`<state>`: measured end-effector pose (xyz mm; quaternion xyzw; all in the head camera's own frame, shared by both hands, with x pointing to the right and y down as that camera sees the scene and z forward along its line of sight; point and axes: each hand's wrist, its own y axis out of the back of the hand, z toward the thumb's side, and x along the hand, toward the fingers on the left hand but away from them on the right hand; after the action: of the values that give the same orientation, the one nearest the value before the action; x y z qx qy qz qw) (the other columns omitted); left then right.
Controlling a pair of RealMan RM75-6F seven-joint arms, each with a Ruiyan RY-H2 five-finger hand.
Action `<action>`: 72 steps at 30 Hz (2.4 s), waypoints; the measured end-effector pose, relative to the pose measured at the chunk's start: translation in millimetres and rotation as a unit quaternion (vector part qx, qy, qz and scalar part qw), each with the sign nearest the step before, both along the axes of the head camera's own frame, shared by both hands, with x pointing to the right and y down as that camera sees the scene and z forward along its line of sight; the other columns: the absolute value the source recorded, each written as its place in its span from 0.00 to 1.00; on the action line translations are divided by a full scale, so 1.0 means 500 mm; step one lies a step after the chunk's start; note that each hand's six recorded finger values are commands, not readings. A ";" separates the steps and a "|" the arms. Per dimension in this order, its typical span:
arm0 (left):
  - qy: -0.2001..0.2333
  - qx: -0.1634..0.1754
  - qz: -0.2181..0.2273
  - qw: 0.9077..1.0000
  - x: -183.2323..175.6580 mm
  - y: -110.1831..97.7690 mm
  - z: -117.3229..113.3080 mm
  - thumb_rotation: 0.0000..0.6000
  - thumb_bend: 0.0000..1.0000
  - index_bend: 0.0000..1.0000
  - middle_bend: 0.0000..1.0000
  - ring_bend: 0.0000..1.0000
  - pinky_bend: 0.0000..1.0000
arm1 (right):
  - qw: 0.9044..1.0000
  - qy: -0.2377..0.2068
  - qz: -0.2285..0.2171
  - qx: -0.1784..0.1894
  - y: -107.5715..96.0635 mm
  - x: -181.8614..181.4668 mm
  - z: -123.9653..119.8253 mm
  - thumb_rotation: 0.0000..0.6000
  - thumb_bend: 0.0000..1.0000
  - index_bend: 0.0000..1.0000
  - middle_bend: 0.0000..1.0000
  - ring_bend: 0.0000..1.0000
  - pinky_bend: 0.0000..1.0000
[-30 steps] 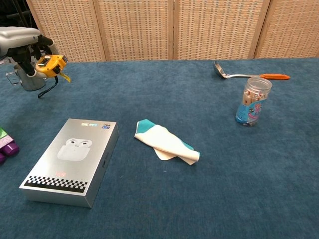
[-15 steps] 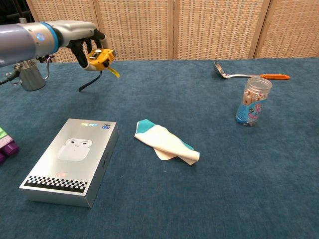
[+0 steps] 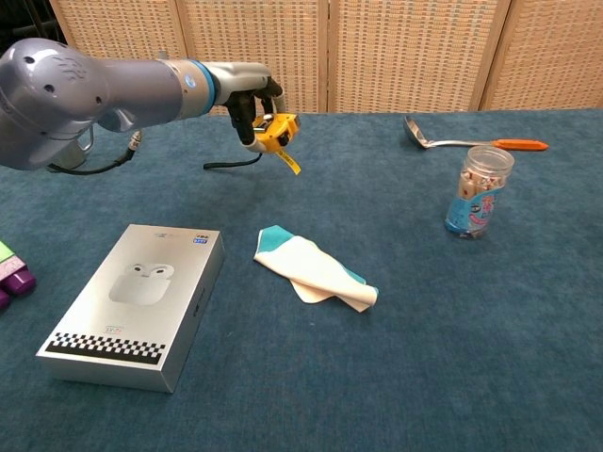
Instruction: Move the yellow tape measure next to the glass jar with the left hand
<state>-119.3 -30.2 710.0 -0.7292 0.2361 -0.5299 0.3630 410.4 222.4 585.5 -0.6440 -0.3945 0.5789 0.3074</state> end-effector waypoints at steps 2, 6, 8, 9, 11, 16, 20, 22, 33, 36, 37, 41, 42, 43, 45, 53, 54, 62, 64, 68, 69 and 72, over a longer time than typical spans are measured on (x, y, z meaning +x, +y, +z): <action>0.003 -0.006 0.002 1.000 0.018 0.005 0.006 1.00 0.46 0.74 0.39 0.36 0.41 | 1.000 -0.002 0.004 0.001 -0.002 0.004 -0.001 1.00 0.00 0.00 0.00 0.00 0.00; 0.018 -0.027 0.006 0.999 0.069 0.022 0.019 1.00 0.46 0.74 0.39 0.36 0.41 | 1.000 -0.005 0.009 0.001 -0.005 0.010 0.000 1.00 0.00 0.00 0.00 0.00 0.00; 0.025 -0.034 0.009 0.999 0.090 0.029 0.022 1.00 0.46 0.74 0.39 0.36 0.41 | 1.000 -0.006 0.010 -0.002 -0.005 0.013 0.002 1.00 0.00 0.00 0.00 0.00 0.00; 0.027 -0.037 0.011 0.999 0.104 0.032 0.022 1.00 0.46 0.74 0.39 0.36 0.41 | 1.000 -0.007 0.010 -0.003 -0.005 0.013 0.003 1.00 0.00 0.00 0.00 0.00 0.00; 0.030 -0.039 0.017 0.999 0.124 0.037 0.023 1.00 0.46 0.74 0.39 0.36 0.41 | 1.000 -0.008 0.010 -0.005 -0.005 0.015 0.005 1.00 0.00 0.00 0.00 0.00 0.00; 0.044 -0.049 0.026 0.998 0.181 0.057 0.025 1.00 0.46 0.74 0.39 0.36 0.41 | 1.000 -0.010 0.013 -0.004 -0.006 0.019 0.004 1.00 0.00 0.00 0.00 0.00 0.00; 0.053 -0.057 0.033 0.996 0.217 0.074 0.026 1.00 0.46 0.74 0.39 0.36 0.41 | 1.000 -0.010 0.017 -0.004 -0.008 0.026 0.003 1.00 0.00 0.00 0.00 0.00 0.00; 0.060 -0.064 0.031 0.996 0.230 0.080 0.026 1.00 0.46 0.74 0.39 0.36 0.41 | 1.000 -0.010 0.019 -0.003 -0.009 0.027 0.003 1.00 0.00 0.00 0.00 0.00 0.00; 0.095 -0.095 0.022 0.991 0.284 0.100 0.012 1.00 0.45 0.74 0.39 0.36 0.41 | 1.000 -0.011 0.022 -0.001 -0.011 0.032 0.002 1.00 0.00 0.00 0.00 0.00 0.00; 0.098 -0.107 0.017 0.989 0.287 0.105 0.014 1.00 0.44 0.74 0.39 0.36 0.41 | 1.000 -0.012 0.022 0.001 -0.012 0.031 0.001 1.00 0.00 0.00 0.00 0.00 0.00; 0.096 -0.109 0.017 0.989 0.287 0.106 0.015 1.00 0.44 0.74 0.38 0.36 0.41 | 1.000 -0.012 0.022 0.001 -0.012 0.031 0.000 1.00 0.00 0.00 0.00 0.00 0.00; 0.083 -0.121 0.023 0.989 0.283 0.115 0.021 1.00 0.41 0.60 0.27 0.32 0.41 | 1.000 -0.014 0.021 0.004 -0.012 0.029 -0.001 1.00 0.00 0.00 0.00 0.00 0.00; 0.078 -0.127 0.025 0.989 0.280 0.119 0.023 1.00 0.39 0.53 0.22 0.27 0.41 | 1.000 -0.015 0.021 0.005 -0.012 0.028 -0.001 1.00 0.00 0.00 0.00 0.00 0.00; 0.074 -0.132 0.027 0.988 0.278 0.122 0.025 1.00 0.38 0.49 0.19 0.25 0.41 | 1.000 -0.015 0.020 0.006 -0.012 0.027 -0.002 1.00 0.00 0.00 0.00 0.00 0.00; 0.065 -0.143 0.031 0.987 0.274 0.129 0.028 1.00 0.34 0.37 0.07 0.13 0.37 | 1.000 -0.016 0.019 0.008 -0.011 0.026 -0.003 1.00 0.00 0.00 0.00 0.00 0.00; 0.033 -0.159 0.053 0.985 0.264 0.139 0.021 1.00 0.22 0.13 0.00 0.00 0.12 | 1.000 -0.019 0.018 0.013 -0.011 0.024 -0.006 1.00 0.00 0.00 0.00 0.00 0.00; 0.030 -0.157 0.053 0.986 0.262 0.137 0.020 1.00 0.22 0.10 0.00 0.00 0.09 | 1.000 -0.020 0.018 0.013 -0.011 0.024 -0.006 1.00 0.00 0.00 0.00 0.00 0.00; 0.026 -0.143 0.040 0.989 0.251 0.121 0.011 1.00 0.21 0.04 0.00 0.00 0.02 | 1.000 -0.019 0.016 0.012 -0.010 0.023 -0.007 1.00 0.00 0.00 0.00 0.00 0.00; 0.027 -0.136 0.033 0.990 0.242 0.108 0.007 1.00 0.22 0.04 0.00 0.00 0.02 | 1.000 -0.018 0.016 0.011 -0.009 0.022 -0.007 1.00 0.00 0.00 0.00 0.00 0.00; 0.031 -0.113 0.009 0.993 0.206 0.064 -0.013 1.00 0.22 0.04 0.00 0.00 0.01 | 1.000 -0.018 0.014 0.010 -0.009 0.020 -0.006 1.00 0.00 0.00 0.00 0.00 0.00; 0.030 -0.101 0.002 0.994 0.190 0.048 -0.022 1.00 0.22 0.04 0.00 0.00 0.01 | 1.000 -0.018 0.014 0.009 -0.009 0.020 -0.005 1.00 0.00 0.00 0.00 0.00 0.00; 0.017 -0.061 -0.005 0.998 0.150 0.009 -0.042 1.00 0.22 0.04 0.00 0.00 0.00 | 1.000 -0.016 0.013 0.007 -0.008 0.020 -0.003 1.00 0.00 0.00 0.00 0.00 0.00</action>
<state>-44.3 -25.6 688.9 -0.7576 0.2127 -0.5328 0.3112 420.4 218.2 583.9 -0.6457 -0.4118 0.5698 0.2980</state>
